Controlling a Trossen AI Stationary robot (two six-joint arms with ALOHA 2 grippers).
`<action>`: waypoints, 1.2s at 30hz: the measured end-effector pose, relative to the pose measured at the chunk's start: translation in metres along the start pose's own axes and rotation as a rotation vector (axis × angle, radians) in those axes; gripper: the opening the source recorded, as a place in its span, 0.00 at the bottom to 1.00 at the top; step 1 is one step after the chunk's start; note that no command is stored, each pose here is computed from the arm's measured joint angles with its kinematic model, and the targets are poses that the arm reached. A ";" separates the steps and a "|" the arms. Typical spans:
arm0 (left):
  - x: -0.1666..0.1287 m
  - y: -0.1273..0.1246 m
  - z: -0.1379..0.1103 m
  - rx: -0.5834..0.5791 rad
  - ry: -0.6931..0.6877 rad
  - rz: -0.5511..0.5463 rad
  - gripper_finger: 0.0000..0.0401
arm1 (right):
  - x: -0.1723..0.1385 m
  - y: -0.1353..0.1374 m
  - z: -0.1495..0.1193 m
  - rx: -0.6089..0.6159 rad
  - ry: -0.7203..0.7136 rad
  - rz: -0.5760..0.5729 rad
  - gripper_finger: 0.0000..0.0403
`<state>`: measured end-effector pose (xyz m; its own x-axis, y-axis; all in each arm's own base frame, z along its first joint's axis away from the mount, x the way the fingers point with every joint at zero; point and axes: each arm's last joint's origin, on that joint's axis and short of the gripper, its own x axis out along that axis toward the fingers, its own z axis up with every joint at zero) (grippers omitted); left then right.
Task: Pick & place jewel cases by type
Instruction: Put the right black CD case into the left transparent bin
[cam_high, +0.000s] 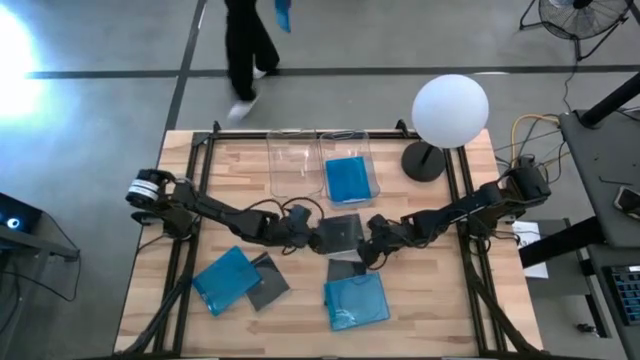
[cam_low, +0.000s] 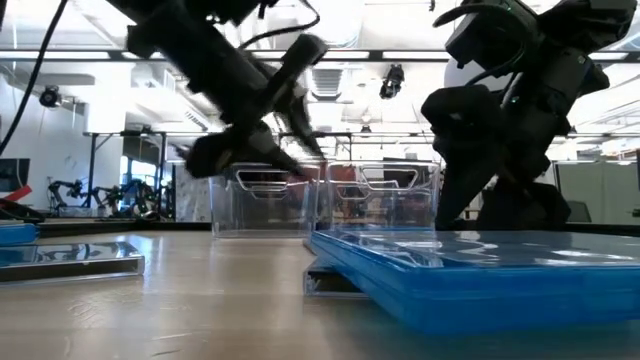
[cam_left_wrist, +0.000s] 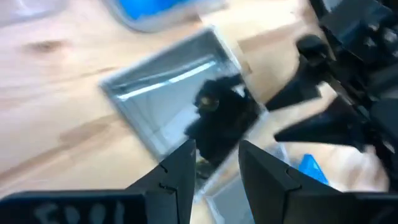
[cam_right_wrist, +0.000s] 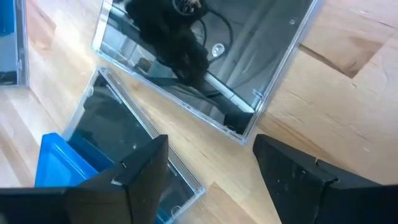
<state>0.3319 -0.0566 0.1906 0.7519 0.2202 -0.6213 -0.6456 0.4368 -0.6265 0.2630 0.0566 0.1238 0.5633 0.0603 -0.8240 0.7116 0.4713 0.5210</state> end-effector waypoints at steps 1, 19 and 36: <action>-0.001 0.000 0.001 -0.010 -0.018 0.014 0.26 | 0.000 0.000 0.000 0.001 0.004 0.002 0.60; 0.042 0.026 -0.020 -0.005 0.199 0.130 0.26 | 0.013 -0.004 0.009 0.197 -0.127 -0.026 0.60; 0.045 0.019 -0.021 0.081 0.234 0.083 0.26 | -0.029 0.027 0.018 -0.091 -0.081 0.175 0.60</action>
<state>0.3508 -0.0571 0.1408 0.6398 0.0547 -0.7666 -0.6836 0.4962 -0.5352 0.2735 0.0522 0.1654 0.7095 0.0792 -0.7002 0.5612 0.5375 0.6294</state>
